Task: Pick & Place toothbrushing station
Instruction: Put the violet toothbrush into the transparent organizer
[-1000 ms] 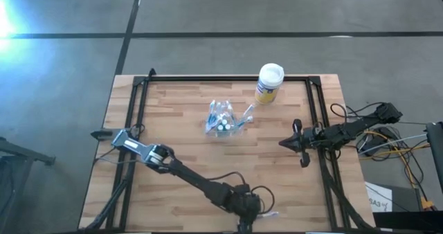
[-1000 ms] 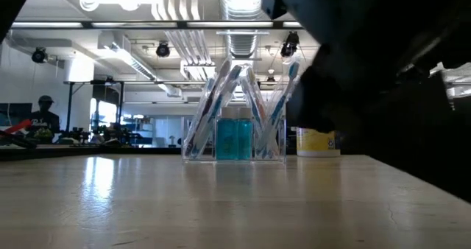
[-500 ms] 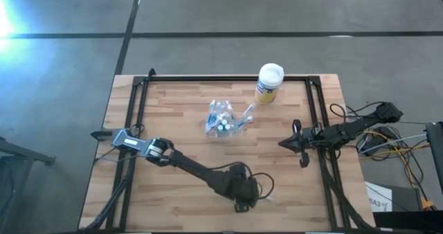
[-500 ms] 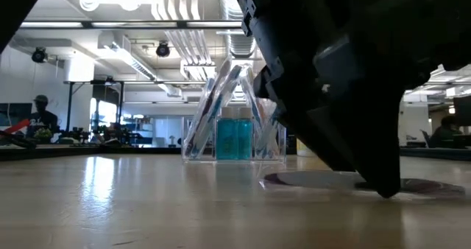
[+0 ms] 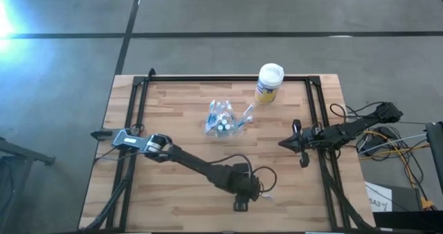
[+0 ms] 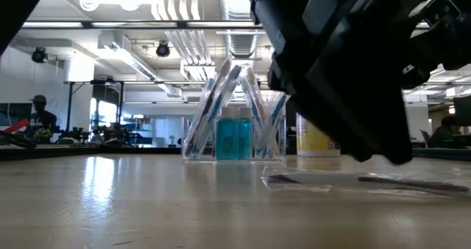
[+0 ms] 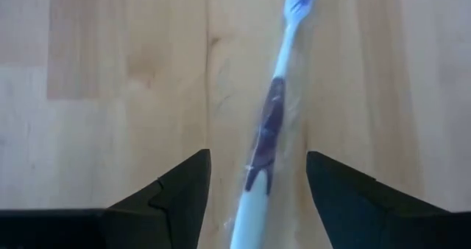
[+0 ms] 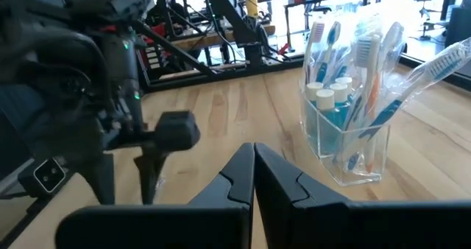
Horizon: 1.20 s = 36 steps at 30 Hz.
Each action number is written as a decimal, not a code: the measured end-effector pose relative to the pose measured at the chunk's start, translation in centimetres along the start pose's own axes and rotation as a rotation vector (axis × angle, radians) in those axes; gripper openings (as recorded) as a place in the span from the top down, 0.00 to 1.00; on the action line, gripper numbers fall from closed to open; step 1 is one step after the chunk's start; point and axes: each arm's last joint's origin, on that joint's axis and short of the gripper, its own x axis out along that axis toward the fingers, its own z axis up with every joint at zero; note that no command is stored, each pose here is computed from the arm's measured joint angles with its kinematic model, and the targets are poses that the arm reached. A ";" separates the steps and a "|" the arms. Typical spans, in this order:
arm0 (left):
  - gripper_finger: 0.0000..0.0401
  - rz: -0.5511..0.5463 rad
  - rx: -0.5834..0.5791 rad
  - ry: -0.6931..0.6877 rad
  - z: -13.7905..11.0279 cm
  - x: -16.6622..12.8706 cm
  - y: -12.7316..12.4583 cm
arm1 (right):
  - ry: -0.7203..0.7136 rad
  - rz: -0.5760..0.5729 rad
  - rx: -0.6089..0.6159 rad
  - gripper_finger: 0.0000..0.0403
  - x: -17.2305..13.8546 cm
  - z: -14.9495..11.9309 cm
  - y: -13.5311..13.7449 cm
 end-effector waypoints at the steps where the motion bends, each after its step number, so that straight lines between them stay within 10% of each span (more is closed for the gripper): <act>1: 0.43 0.003 0.000 0.006 -0.2 0.3 0.1 | -0.001 0.000 0.000 0.98 0.0 0.0 0.0; 11: 0.45 0.006 0.023 0.047 -2.0 2.0 0.7 | -0.001 0.000 -0.018 0.98 0.0 0.0 0.0; 19: 0.92 0.016 0.022 0.064 -1.9 1.7 1.3 | -0.004 0.000 -0.017 0.98 0.0 0.0 0.0; 25: 0.93 0.024 0.057 0.074 -1.9 0.5 1.3 | -0.003 0.000 -0.016 0.98 0.0 0.0 0.0; 36: 0.95 0.204 0.159 -0.132 -2.0 -10.7 1.0 | -0.020 0.004 -0.042 0.98 0.0 0.2 0.1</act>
